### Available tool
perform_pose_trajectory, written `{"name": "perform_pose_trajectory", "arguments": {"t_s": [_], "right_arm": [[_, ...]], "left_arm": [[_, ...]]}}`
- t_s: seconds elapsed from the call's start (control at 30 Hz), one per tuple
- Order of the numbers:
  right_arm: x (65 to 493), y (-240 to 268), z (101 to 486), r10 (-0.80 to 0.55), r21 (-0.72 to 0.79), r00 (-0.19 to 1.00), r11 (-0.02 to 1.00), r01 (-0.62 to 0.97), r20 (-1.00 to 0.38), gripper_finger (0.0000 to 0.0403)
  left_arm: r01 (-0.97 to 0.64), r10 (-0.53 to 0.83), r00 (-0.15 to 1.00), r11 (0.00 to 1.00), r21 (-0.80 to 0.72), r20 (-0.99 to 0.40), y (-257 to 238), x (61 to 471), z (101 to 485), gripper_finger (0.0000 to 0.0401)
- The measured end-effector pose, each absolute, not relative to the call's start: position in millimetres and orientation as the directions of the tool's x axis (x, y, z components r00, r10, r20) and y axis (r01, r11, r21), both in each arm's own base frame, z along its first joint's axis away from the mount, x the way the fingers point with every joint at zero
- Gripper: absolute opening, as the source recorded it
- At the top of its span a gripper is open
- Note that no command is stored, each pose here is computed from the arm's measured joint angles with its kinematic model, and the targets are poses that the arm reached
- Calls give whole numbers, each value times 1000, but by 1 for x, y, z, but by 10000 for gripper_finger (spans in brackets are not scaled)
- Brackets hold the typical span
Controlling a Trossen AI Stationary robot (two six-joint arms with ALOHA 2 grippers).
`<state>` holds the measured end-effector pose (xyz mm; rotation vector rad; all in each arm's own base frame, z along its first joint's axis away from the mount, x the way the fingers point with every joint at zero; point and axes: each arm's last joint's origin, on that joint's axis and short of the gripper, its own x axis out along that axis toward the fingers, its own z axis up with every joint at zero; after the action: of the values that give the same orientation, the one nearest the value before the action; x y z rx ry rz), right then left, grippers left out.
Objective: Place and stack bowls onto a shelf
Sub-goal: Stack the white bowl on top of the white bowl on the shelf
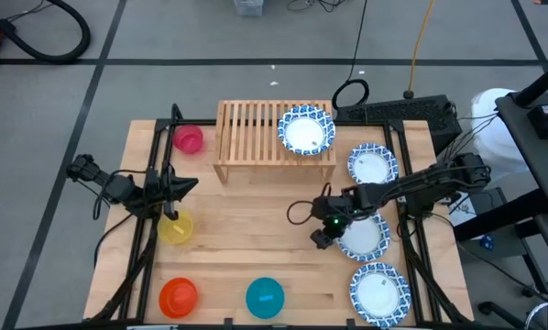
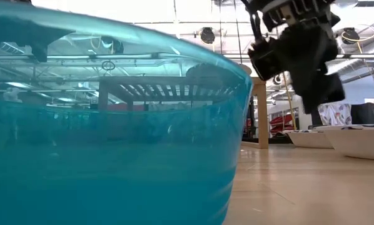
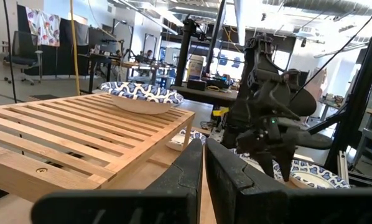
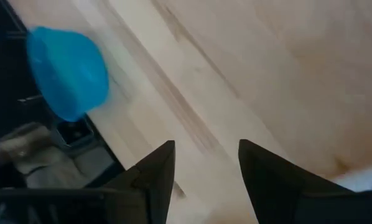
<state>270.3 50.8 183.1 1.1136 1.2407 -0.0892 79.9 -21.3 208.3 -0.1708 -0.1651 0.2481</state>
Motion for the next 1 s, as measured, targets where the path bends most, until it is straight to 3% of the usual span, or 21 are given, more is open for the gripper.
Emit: {"name": "perform_pose_trajectory", "arguments": {"t_s": [0.23, 0.37, 0.53, 0.87, 1.0], "right_arm": [[269, 39, 182, 477, 598, 381, 483, 639, -792, 139], [269, 34, 182, 536, 629, 367, 468, 621, -761, 127], [271, 31, 183, 544, 641, 381, 443, 626, -748, 126], [277, 30, 186, 520, 683, 444, 540, 492, -730, 125], [278, 29, 187, 508, 686, 464, 489, 538, -726, 125]], "left_arm": [[-226, 259, 953, 953, -199, 158, -21, 80, 210, 24], [-230, 261, 949, 957, -178, 179, -21, 79, 213, 24], [-232, 263, 946, 957, -173, 189, -21, 79, 214, 24], [-232, 263, 946, 957, -173, 188, -21, 79, 214, 24], [-231, 263, 946, 957, -173, 188, -21, 79, 214, 24]]}}
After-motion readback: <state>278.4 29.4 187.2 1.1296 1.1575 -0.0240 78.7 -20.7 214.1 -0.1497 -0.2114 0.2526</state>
